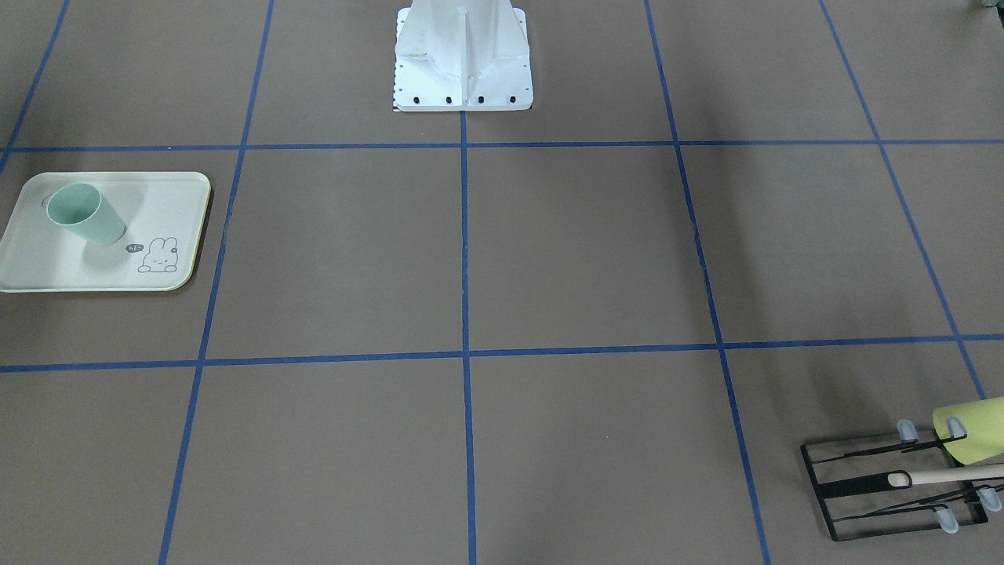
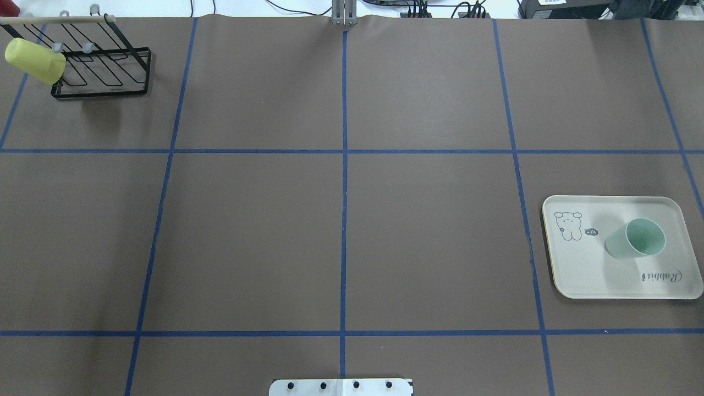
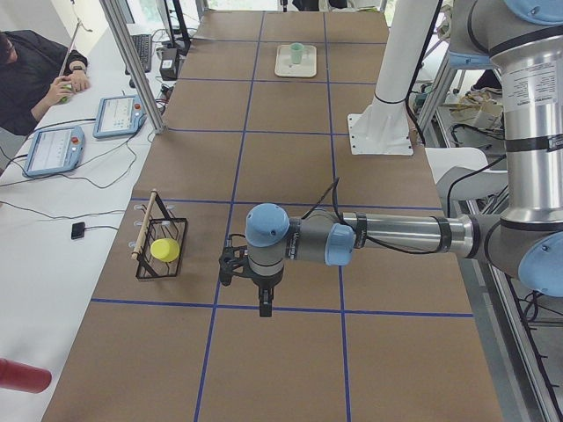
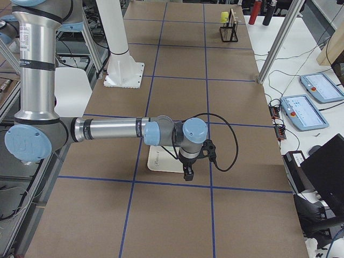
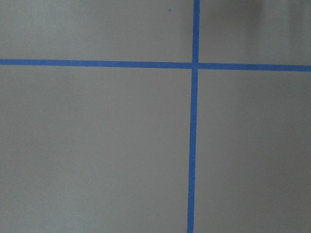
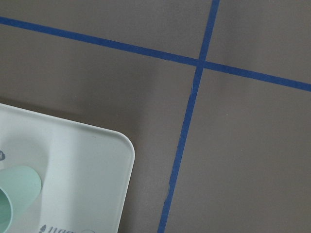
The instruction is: Left arm grabs green cup and hands to right arm on tray
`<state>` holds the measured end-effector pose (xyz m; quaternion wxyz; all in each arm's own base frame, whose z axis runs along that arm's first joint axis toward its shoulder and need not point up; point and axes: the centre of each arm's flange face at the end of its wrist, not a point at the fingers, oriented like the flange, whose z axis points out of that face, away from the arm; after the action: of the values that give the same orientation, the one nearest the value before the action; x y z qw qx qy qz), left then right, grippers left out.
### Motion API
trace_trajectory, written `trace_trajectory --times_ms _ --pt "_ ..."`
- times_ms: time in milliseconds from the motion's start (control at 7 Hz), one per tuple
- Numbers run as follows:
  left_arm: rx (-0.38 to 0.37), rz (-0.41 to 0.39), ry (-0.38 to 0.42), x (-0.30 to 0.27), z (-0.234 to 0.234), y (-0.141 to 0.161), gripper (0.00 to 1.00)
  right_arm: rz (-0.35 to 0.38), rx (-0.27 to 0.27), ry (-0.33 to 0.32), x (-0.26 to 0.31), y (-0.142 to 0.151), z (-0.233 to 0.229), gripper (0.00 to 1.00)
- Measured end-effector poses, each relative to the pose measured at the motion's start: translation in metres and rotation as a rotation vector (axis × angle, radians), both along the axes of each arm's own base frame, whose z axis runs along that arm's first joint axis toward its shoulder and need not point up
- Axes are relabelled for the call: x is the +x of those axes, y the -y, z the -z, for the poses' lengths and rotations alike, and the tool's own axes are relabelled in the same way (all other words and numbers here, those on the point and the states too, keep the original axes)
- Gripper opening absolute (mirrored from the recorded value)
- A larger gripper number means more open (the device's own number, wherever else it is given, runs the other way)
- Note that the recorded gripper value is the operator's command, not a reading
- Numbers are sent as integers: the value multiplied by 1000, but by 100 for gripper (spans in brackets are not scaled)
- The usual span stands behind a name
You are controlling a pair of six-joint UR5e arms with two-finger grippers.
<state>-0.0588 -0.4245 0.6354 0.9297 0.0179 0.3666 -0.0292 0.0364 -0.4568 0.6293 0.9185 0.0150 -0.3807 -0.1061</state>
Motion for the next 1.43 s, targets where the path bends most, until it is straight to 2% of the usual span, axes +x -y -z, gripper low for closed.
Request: trace_trajectory --times_ms 429,1429 --pt "-28 -2 -8 1 5 3 100 -2 -3 0 0 0 0 99" --pt "-33 -3 -37 3 6 1 100 -1 -1 0 0 1 0 99"
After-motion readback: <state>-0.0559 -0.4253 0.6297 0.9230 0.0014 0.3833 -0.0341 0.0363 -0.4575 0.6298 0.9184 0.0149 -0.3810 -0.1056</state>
